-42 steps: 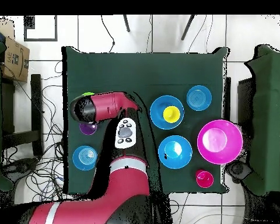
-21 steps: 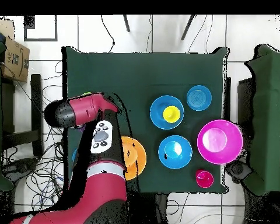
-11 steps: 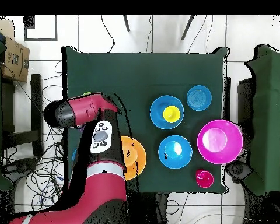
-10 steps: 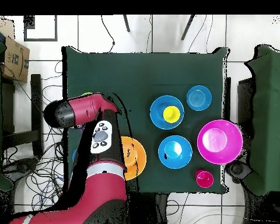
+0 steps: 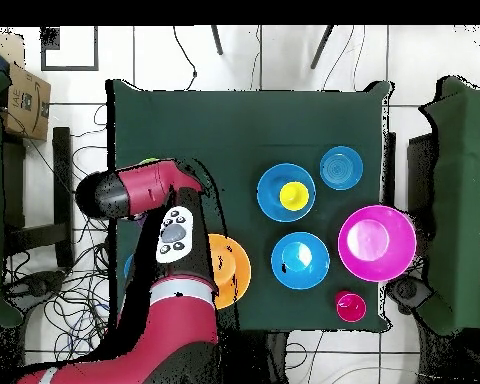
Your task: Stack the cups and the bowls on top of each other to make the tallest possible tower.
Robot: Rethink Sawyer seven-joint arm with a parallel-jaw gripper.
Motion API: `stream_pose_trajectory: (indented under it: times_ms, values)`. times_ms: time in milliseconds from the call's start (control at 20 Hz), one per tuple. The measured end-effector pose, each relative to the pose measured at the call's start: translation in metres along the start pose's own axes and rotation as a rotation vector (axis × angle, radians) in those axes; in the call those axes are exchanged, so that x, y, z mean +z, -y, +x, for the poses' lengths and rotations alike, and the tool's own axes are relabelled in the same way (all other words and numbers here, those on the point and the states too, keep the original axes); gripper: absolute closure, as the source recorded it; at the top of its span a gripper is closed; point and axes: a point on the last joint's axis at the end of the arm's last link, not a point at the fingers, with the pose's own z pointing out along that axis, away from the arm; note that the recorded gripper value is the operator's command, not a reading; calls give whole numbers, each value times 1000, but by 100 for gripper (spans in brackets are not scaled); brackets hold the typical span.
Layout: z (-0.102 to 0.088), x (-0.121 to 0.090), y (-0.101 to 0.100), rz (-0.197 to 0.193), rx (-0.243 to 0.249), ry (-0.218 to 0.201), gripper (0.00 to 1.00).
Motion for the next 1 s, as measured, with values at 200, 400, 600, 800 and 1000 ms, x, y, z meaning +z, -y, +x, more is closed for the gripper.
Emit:
stream_pose_trajectory:
  times_ms: [200, 400, 600, 800, 1000]
  values:
    - [-1, 2, 3, 1, 5, -3, 0]
    - [-6, 3, 11, 3, 19, -5, 0]
    - [-12, 6, 23, 6, 38, -8, 0]
    - [-15, 9, 31, 8, 50, -12, 0]
    - [-13, 16, 35, 13, 56, -24, 0]
